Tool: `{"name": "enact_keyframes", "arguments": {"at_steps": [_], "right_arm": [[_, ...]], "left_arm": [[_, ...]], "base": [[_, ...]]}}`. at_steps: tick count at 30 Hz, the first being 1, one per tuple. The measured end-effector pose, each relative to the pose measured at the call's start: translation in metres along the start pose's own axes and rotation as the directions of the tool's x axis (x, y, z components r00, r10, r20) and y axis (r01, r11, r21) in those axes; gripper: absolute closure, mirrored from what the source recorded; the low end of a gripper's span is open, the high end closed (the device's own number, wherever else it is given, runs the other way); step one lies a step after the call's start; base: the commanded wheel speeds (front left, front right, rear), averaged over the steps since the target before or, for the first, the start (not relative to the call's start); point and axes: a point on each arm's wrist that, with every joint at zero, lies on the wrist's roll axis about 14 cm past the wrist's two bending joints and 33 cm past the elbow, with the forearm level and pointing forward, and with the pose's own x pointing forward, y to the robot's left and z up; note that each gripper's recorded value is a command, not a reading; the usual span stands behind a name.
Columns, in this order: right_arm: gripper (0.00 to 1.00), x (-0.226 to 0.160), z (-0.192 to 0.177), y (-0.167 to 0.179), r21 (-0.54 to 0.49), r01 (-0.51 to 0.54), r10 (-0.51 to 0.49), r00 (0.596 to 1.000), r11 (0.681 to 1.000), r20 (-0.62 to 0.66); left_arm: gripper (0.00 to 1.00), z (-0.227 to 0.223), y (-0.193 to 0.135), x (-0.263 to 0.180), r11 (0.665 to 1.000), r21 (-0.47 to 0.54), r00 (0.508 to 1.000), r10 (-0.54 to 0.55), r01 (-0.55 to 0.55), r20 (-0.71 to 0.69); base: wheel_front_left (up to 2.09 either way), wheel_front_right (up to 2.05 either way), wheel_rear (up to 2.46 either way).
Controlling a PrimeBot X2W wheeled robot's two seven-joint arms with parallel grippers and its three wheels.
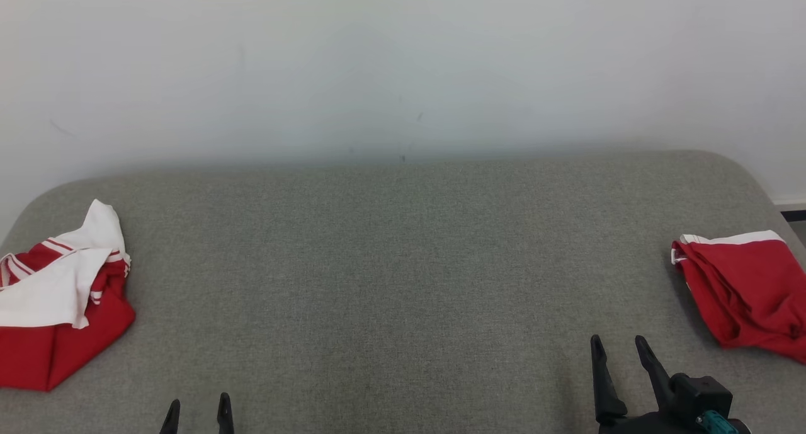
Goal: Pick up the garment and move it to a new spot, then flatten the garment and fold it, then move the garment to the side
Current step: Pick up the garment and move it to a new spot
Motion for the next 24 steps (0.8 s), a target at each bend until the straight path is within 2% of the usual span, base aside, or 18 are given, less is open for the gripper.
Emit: {"name": "enact_keyframes", "arguments": {"at_steps": [12,24], "right_arm": [[0.0,0.001,-0.005,0.005,-0.002,-0.016,0.016,1.0,1.0,-0.015],[0.0,0.024,-0.015,0.052,-0.023,-0.158,0.157,0.986,0.987,-0.05]], "left_arm": [[0.0,-0.002,0.004,-0.001,1.0,0.003,1.0,0.013,-0.013,-0.005],[0.0,0.0,0.046,-0.018,0.986,-0.005,0.986,0.168,-0.168,0.004]], "base": [[0.0,0.0,0.0],[0.0,0.0,0.0]]}}
